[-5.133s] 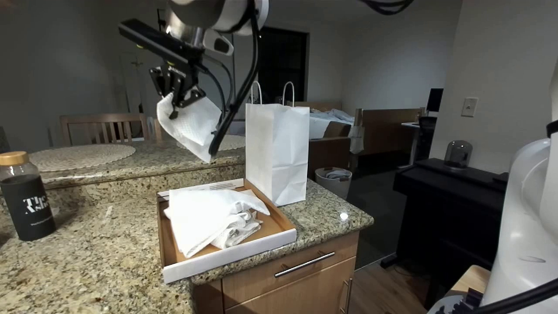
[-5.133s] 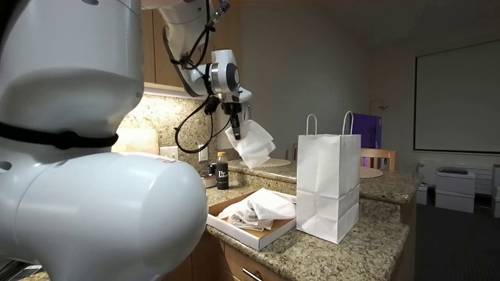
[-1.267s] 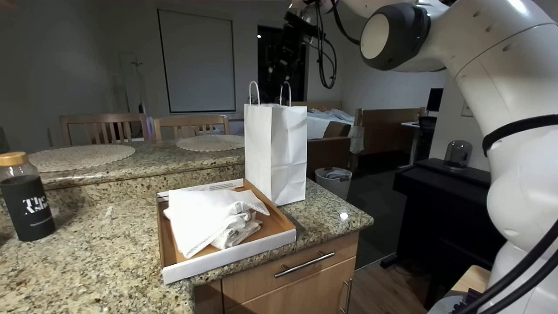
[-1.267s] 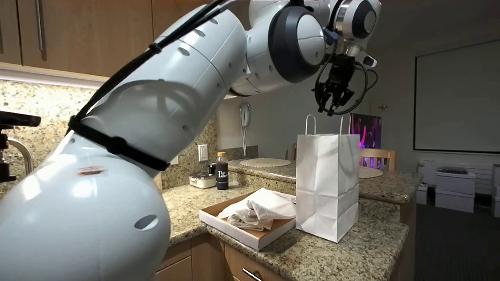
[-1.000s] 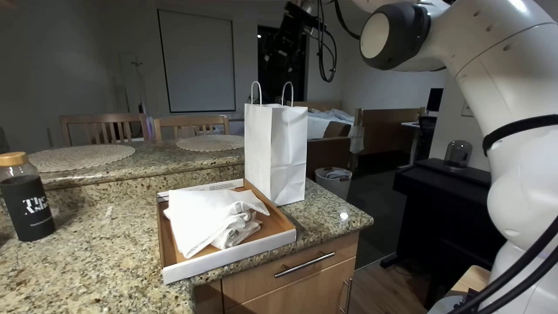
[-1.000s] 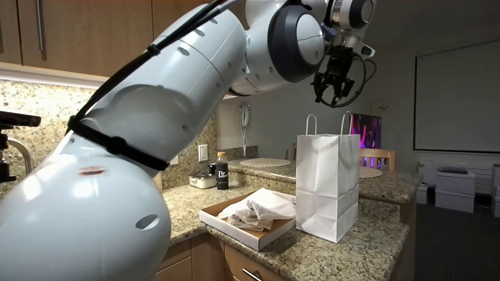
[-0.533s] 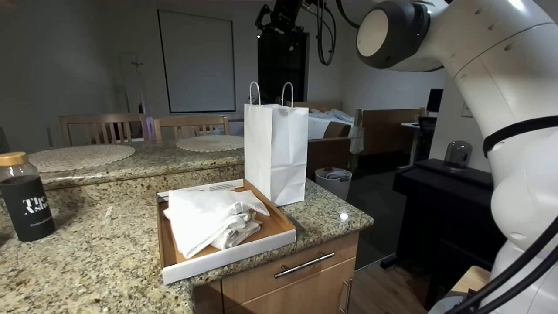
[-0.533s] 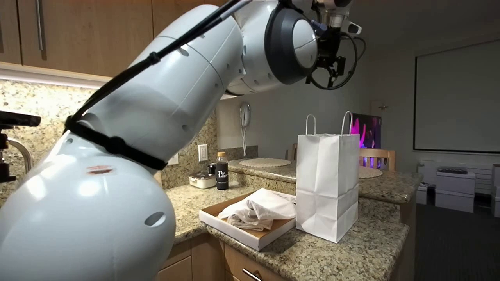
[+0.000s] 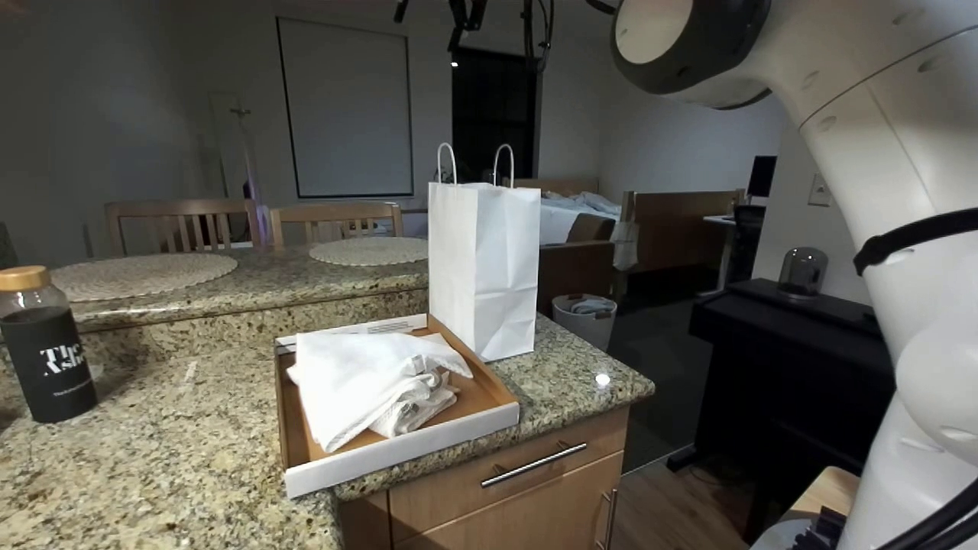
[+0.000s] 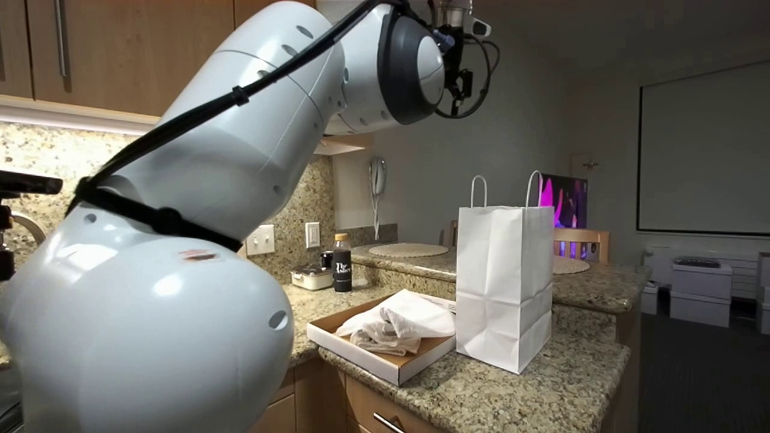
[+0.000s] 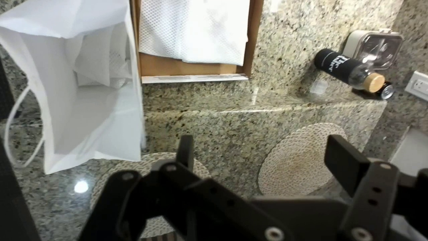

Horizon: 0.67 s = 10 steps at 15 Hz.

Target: Put one towel in the bag

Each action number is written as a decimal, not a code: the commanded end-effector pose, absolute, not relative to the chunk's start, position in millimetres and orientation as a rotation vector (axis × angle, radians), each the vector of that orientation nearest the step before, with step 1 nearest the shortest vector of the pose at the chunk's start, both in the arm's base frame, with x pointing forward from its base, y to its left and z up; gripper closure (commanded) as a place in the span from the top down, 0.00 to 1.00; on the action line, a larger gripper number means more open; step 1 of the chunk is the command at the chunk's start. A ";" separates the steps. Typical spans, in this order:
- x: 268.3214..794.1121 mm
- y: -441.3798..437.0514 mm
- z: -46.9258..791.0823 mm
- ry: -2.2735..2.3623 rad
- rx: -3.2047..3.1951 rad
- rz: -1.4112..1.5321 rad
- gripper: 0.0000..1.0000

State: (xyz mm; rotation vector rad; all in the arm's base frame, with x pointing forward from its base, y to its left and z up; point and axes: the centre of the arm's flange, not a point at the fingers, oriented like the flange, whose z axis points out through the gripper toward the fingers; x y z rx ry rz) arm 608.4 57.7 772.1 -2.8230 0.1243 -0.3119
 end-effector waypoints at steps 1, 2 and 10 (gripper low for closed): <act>573.8 109.2 754.9 0.092 -2.836 -0.269 1.00; 572.2 124.3 744.8 0.109 -2.845 -0.285 1.00; 584.6 201.9 658.7 0.334 -2.974 -0.274 1.00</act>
